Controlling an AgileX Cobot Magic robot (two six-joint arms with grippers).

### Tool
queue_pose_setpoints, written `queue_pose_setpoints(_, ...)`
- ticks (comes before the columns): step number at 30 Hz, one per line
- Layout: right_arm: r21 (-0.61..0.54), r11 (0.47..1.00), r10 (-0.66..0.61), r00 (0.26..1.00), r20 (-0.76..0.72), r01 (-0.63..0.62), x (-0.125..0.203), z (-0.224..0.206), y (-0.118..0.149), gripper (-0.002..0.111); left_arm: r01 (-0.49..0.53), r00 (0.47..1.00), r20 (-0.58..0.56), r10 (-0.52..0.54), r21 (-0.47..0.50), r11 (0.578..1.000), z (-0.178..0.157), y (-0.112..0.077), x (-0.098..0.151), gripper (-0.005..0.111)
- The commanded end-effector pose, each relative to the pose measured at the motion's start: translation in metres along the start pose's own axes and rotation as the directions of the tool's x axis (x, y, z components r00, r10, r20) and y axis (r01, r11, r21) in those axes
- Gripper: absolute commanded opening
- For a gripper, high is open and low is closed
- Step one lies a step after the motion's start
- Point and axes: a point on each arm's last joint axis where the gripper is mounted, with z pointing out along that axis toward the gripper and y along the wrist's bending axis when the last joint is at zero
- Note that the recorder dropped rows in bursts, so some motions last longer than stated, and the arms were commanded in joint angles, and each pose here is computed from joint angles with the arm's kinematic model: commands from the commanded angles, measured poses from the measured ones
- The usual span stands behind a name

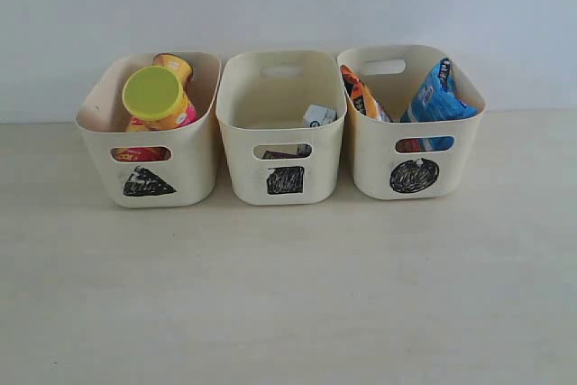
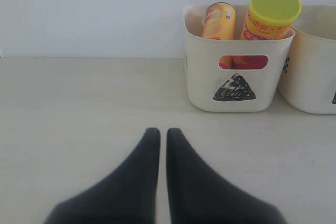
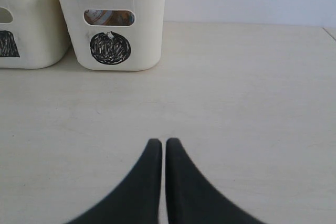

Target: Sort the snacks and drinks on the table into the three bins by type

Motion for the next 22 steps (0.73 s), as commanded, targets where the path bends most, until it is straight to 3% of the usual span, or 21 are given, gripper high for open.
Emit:
queue_pose_setpoints(1, 0.006, 1.0, -0.008, 1.0, 0.009, 0.008, -0.0008, -0.0004, -0.0004, 0.0, 0.004, 1.0, -0.003, -0.004, 0.001, 1.0, 0.0002, -0.0001, 0.0011, 0.004)
queue_pose_setpoints(22, 0.001, 1.0, 0.007, 0.999, 0.036, -0.007, -0.0032, -0.0005, 0.0, 0.0, 0.004, 1.0, 0.001, -0.004, 0.0, 1.0, 0.0002, -0.0001, 0.0007, 0.004)
